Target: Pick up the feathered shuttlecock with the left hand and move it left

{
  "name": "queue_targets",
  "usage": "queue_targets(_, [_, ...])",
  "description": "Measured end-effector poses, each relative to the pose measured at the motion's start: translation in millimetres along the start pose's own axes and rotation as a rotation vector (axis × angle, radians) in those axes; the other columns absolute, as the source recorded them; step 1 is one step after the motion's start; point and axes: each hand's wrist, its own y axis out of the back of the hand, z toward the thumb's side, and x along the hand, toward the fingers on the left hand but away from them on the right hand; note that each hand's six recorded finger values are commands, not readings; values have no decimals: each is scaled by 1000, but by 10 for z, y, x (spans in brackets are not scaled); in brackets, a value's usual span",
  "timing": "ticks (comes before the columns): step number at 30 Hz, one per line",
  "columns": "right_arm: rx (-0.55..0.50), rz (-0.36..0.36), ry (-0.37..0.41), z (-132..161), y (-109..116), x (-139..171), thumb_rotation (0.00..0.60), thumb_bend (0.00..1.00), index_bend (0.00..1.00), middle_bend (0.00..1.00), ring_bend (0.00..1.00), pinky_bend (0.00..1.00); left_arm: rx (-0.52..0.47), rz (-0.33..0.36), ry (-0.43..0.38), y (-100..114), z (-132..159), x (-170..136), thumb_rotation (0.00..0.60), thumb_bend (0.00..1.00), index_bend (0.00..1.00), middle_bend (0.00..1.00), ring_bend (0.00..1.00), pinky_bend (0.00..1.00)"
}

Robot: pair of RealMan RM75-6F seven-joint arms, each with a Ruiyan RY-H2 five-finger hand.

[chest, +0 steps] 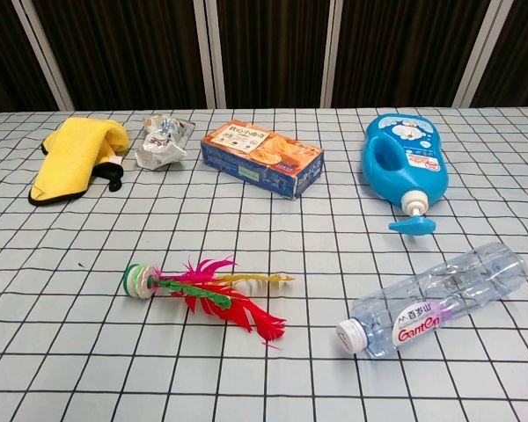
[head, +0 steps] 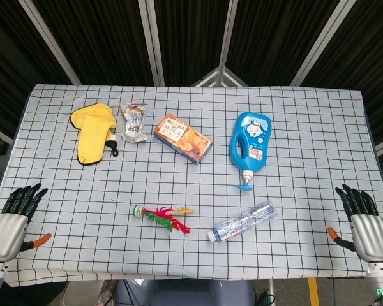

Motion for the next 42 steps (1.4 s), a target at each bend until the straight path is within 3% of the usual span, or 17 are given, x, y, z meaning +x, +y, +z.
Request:
queue_targets(13, [-3, -1, 2, 11, 3, 7, 600, 334, 0, 0, 0, 0, 4, -6, -11, -3, 10, -17, 600, 25, 0, 0, 0, 0])
queue_targets(19, [-8, 2, -4, 6, -7, -2, 600, 335, 0, 0, 0, 0, 33, -10, -61, -12, 90, 31, 600, 105, 5, 0, 0, 0])
queue_targets(23, [-13, -1, 0, 17, -1, -4, 600, 335, 0, 0, 0, 0, 57, -20, -122, -31, 230, 123, 600, 200, 128, 0, 0, 0])
queue_targets(28, [-13, 2, 2, 19, -2, 2, 600, 333, 0, 0, 0, 0, 88, -23, -206, -57, 542, 292, 600, 292, 305, 0, 0, 0])
queue_targets(42, [-27, 0, -8, -5, 8, -4, 600, 334, 0, 0, 0, 0, 115, -106, -448, -474, 1713, 691, 600, 366, 376, 23, 0, 0])
